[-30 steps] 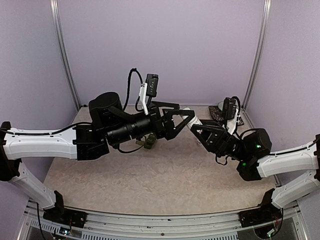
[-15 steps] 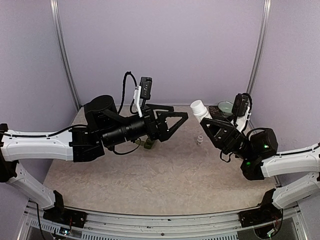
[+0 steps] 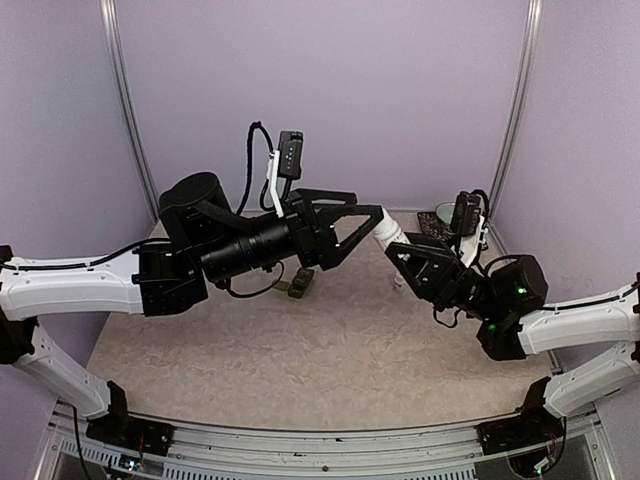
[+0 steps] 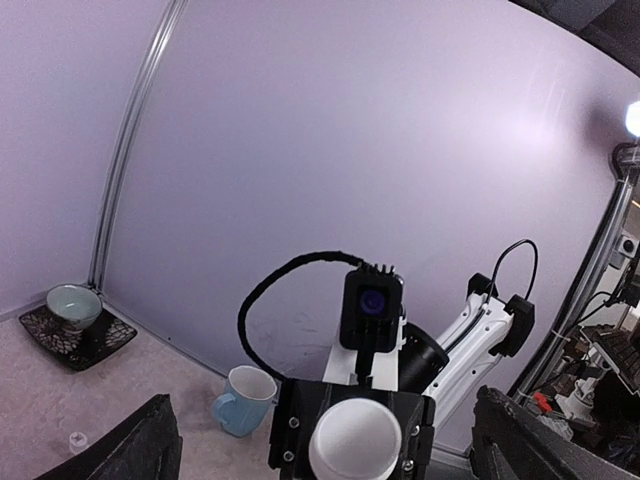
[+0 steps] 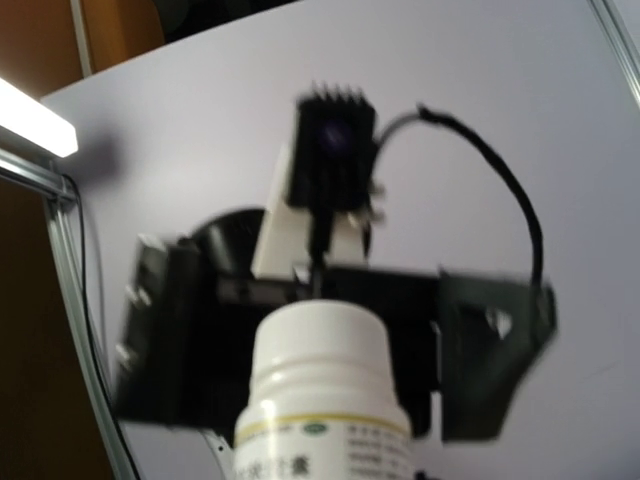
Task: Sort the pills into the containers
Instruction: Screw the lid of the pill bottle onto the pill bottle.
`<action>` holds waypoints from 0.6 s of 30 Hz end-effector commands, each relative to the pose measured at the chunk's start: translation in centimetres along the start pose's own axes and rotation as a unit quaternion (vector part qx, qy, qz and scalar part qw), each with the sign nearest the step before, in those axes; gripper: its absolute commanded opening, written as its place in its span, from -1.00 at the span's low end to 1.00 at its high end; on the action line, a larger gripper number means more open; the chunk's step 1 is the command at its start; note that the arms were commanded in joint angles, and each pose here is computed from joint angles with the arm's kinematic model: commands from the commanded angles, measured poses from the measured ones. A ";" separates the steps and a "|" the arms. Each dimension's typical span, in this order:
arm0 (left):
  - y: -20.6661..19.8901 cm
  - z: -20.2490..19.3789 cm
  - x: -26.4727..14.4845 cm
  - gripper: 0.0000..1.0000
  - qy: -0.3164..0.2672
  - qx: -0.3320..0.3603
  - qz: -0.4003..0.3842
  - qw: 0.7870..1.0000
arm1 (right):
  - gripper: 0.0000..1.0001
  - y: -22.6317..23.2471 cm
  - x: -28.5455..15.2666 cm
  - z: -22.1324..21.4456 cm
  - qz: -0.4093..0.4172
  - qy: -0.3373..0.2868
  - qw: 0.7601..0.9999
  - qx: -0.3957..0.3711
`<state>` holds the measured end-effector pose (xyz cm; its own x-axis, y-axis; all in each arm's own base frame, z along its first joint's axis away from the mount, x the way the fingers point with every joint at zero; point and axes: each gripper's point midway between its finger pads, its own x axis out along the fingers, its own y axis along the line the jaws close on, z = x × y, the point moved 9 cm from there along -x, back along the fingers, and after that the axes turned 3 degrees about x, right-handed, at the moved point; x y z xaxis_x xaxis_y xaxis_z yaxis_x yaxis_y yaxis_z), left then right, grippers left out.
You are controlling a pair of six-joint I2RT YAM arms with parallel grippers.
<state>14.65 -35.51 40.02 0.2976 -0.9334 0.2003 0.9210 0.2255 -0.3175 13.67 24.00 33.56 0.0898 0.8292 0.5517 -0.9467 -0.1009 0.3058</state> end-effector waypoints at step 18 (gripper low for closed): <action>0.8 0.0 2.3 0.98 -0.009 0.012 0.002 1.000 | -1.00 0.7 0.6 0.6 0.035 -0.002 0.999 -0.019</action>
<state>15.81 -38.07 39.27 0.2896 -0.9397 0.1818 0.9243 0.2252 -0.3083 13.73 24.64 33.82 0.0474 0.8410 0.5390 -0.9536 -0.1225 0.2750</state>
